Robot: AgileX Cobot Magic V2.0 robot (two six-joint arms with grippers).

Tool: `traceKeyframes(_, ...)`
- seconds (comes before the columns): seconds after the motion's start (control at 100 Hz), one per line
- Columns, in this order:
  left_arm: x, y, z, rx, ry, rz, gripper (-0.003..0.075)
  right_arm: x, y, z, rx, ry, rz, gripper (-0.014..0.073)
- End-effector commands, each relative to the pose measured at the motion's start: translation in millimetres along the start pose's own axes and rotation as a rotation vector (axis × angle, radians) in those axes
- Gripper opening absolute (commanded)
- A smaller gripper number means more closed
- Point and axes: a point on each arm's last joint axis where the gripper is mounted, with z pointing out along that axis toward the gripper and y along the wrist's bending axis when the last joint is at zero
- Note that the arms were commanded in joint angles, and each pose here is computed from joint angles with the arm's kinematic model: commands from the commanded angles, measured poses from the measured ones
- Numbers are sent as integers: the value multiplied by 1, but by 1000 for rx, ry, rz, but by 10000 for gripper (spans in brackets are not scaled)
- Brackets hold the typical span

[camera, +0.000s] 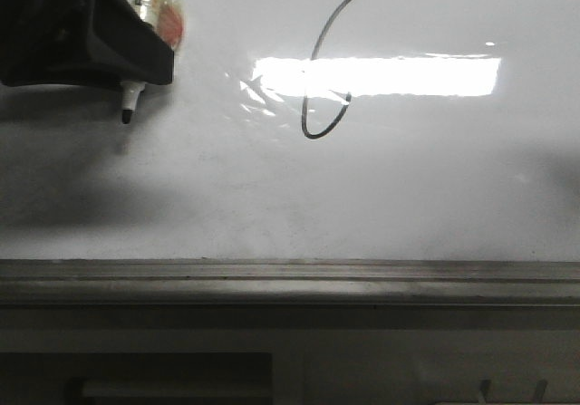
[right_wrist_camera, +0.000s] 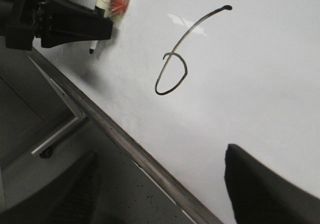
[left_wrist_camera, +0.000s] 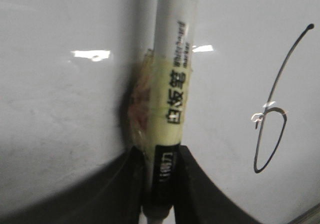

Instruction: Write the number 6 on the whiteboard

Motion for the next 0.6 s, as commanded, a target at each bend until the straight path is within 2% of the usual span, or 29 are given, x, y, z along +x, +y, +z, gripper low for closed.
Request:
traceKeyframes(0.0,-11,-4,-2,11,-34,-42,-20,-11,0,-5,14,-69,18,467)
traceKeyframes(0.22,-12,-4,-3,11,-38,-41,-15,-11,0,-5,12,-67,18,467)
traceKeyframes(0.29,-12,-4,-3,13,-38,-36,20,-11,0,-5,13,-68,18,467)
traceKeyframes(0.41,-12,-5,-4,13,-39,-37,171,-11,0,-5,13,-68,18,467)
traceKeyframes(0.53,-12,-5,-4,14,-40,-37,393,-11,0,-5,13,-68,18,467)
traceKeyframes(0.59,-12,-5,-4,14,-40,-37,473,-11,0,-5,13,-68,18,467)
